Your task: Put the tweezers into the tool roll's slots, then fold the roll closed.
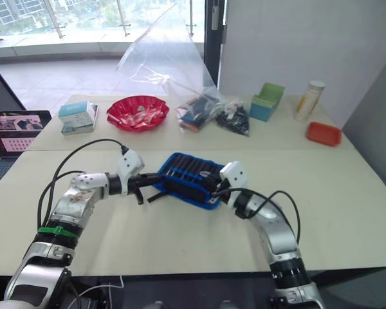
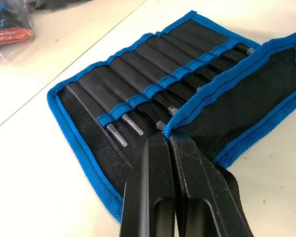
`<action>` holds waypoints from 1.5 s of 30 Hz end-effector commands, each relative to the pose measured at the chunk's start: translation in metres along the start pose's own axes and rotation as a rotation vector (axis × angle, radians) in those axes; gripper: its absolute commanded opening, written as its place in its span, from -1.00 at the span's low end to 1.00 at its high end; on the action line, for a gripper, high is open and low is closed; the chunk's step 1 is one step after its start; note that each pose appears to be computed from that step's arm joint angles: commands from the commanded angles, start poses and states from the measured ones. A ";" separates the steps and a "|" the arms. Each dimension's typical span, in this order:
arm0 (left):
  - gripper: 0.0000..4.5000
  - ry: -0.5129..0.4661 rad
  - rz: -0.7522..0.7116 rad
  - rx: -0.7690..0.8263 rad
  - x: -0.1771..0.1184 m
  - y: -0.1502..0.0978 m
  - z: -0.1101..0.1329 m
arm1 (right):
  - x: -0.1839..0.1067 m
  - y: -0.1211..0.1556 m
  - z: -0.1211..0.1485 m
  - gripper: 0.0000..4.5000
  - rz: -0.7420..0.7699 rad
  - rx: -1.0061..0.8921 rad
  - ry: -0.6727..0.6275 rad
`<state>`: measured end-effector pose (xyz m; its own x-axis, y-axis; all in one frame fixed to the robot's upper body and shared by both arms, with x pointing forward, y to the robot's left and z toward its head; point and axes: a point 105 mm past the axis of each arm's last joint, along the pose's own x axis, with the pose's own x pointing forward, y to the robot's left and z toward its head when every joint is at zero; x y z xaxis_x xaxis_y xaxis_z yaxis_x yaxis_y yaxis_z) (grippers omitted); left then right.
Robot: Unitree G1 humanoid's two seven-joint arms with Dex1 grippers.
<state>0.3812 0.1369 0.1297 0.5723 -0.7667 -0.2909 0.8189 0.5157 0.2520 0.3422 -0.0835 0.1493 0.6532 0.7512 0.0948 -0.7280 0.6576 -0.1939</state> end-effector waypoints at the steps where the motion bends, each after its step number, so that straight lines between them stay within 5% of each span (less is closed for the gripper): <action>1: -0.87 -0.021 0.024 -0.010 0.006 0.004 0.007 | 0.002 -0.005 0.019 -1.00 0.003 -0.040 -0.050; 11: 0.57 -0.064 0.105 -0.043 -0.007 0.024 0.017 | 0.005 0.007 0.020 -1.00 0.045 -0.028 -0.062; 14: 0.98 -0.143 0.105 -0.072 -0.014 0.024 0.030 | 0.009 0.012 0.018 -1.00 0.051 -0.021 -0.060; 16: 0.98 -0.192 0.085 -0.055 -0.018 0.018 0.038 | 0.014 0.015 0.013 -1.00 0.039 -0.019 -0.047; 20: 0.48 -0.249 0.030 -0.066 -0.018 -0.002 0.042 | 0.022 0.021 0.000 -1.00 0.016 -0.026 -0.006; 25: -0.25 -0.100 -0.056 -0.012 0.000 -0.029 0.014 | 0.034 0.029 -0.018 -1.00 -0.007 -0.022 0.057; 30: -0.99 -0.090 -0.029 -0.013 0.021 -0.025 0.013 | 0.045 0.031 -0.025 -1.00 -0.037 0.009 0.075; 35: -1.00 -0.010 0.011 -0.021 0.040 -0.022 -0.010 | 0.050 0.035 -0.050 -1.00 -0.040 -0.053 0.163; 41: -1.00 0.187 0.023 -0.004 0.041 -0.019 -0.056 | 0.021 -0.003 -0.090 -1.00 -0.153 -0.240 0.355; 45: -1.00 0.257 0.057 -0.033 0.035 -0.011 -0.074 | 0.006 -0.015 -0.093 -1.00 -0.207 -0.198 0.362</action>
<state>0.3965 0.0976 0.0838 0.5707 -0.7300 -0.3761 0.8210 0.4986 0.2781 0.3760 -0.0674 0.0795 0.7996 0.5861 -0.1308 -0.5816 0.7015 -0.4119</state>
